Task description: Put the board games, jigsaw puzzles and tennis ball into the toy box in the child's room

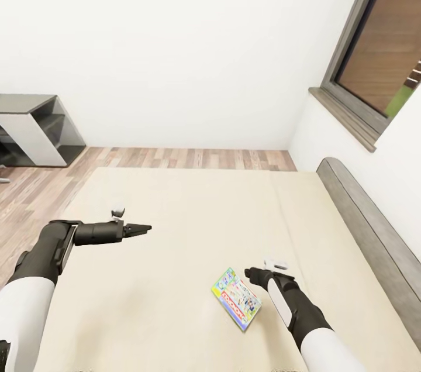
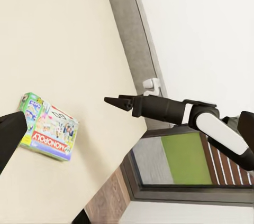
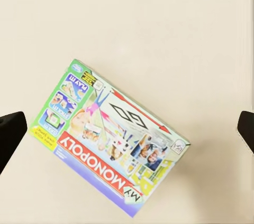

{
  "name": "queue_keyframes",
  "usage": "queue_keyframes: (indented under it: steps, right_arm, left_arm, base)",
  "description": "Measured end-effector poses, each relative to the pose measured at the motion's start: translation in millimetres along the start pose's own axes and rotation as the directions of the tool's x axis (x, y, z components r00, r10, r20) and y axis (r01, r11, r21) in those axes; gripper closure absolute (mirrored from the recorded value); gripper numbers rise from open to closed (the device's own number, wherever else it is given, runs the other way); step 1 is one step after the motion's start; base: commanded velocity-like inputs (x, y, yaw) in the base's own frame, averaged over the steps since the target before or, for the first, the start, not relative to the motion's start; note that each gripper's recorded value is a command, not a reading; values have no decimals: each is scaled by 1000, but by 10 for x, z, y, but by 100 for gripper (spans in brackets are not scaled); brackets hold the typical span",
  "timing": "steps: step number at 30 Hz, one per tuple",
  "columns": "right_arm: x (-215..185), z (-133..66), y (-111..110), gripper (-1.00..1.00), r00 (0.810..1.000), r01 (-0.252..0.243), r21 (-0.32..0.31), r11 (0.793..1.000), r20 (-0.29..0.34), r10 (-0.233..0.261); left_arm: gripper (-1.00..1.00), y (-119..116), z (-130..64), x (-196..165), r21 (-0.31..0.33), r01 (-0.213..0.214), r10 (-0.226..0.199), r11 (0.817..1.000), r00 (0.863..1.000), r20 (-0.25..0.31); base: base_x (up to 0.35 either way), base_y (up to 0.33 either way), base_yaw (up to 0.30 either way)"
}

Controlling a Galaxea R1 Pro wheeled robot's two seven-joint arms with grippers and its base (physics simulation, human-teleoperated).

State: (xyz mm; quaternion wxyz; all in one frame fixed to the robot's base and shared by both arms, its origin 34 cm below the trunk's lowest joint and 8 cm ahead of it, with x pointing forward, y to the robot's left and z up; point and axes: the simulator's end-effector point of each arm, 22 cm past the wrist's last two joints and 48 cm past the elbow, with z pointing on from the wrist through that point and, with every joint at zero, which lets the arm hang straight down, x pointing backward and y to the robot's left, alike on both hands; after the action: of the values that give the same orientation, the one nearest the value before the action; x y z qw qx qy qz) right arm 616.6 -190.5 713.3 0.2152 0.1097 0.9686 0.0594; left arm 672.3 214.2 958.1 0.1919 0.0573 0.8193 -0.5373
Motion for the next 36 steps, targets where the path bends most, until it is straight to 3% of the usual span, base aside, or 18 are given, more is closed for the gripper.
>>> queue_keyframes:
  steps: [15, 21, 36]
  right_arm:
    - [106, 85, -109, -100, 1000, -2, 31, 1000, -19, 3]
    - [40, 121, -103, -100, 1000, -2, 32, 999, -18, 3]
    - [168, 208, -133, -100, 999, -3, 38, 999, -48, 5]
  left_arm:
    - [-100, 104, 105, 125, -3, 20, -20, 1000, 999, -40]
    - [-100, 250, 131, 164, -50, 26, -28, 998, 998, -49]
    - [-100, 383, 173, 235, -64, 46, -50, 997, 997, -59]
  base:
    - [0, 0, 0]
    - [0, 0, 0]
    - [0, 0, 0]
